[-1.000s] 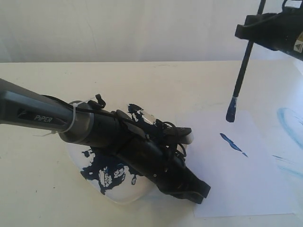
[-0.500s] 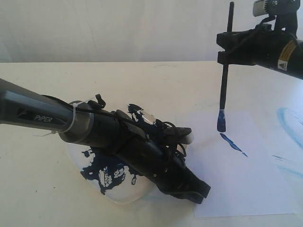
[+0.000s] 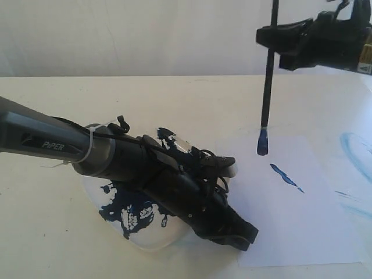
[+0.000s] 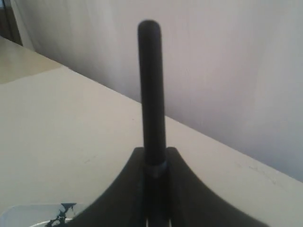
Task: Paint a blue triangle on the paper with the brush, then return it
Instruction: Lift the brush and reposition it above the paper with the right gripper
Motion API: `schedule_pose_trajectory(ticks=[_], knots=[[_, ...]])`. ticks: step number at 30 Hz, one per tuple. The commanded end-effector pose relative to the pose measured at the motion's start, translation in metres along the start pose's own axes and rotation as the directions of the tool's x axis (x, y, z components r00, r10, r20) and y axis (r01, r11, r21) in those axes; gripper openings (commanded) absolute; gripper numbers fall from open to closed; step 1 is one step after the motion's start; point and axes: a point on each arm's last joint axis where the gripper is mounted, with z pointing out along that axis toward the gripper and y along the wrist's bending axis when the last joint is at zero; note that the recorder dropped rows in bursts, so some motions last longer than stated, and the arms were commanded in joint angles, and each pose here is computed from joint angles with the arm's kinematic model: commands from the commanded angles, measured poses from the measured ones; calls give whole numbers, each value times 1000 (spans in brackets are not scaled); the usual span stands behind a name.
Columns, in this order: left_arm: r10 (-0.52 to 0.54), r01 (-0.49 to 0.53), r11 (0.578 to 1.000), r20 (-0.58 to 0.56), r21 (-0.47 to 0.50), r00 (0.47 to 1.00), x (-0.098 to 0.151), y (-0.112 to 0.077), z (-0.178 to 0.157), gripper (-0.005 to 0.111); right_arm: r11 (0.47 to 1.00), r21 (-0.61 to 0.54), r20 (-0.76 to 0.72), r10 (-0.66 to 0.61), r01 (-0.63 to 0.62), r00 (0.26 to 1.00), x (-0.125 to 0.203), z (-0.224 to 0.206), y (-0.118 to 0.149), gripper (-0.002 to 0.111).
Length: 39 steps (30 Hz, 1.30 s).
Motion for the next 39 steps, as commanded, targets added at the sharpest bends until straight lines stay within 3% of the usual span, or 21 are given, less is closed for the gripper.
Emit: schedule_pose_trajectory(ticks=[1, 3, 7, 14, 26, 35, 39], knots=[[-24, 24, 1000, -59, 5, 998, 12, 5, 9, 0, 998, -62, 41, 5, -2, 999, -18, -26, -18, 0], [-24, 24, 1000, -59, 5, 998, 12, 5, 9, 0, 992, -123, 27, 22, -19, 999, -19, -32, -23, 0], [-29, 30, 999, -65, 16, 997, 12, 4, 9, 0, 992, -101, -27, 70, -73, 997, -11, -35, -46, 0], [-29, 31, 999, -73, 28, 997, 13, 3, 9, 0, 988, -122, -104, 81, -94, 991, 2, -25, -65, 0], [-29, 31, 999, -73, 28, 997, 13, 3, 9, 0, 979, -178, -76, 86, -99, 993, 22, 4, -61, 0], [-29, 31, 999, -73, 28, 997, 13, 3, 9, 0, 980, -150, -12, 132, -133, 991, 21, 6, -66, 0], [-29, 31, 999, -73, 28, 997, 13, 3, 9, 0, 986, -21, 2, 167, -167, 986, 7, 5, -70, 0]])
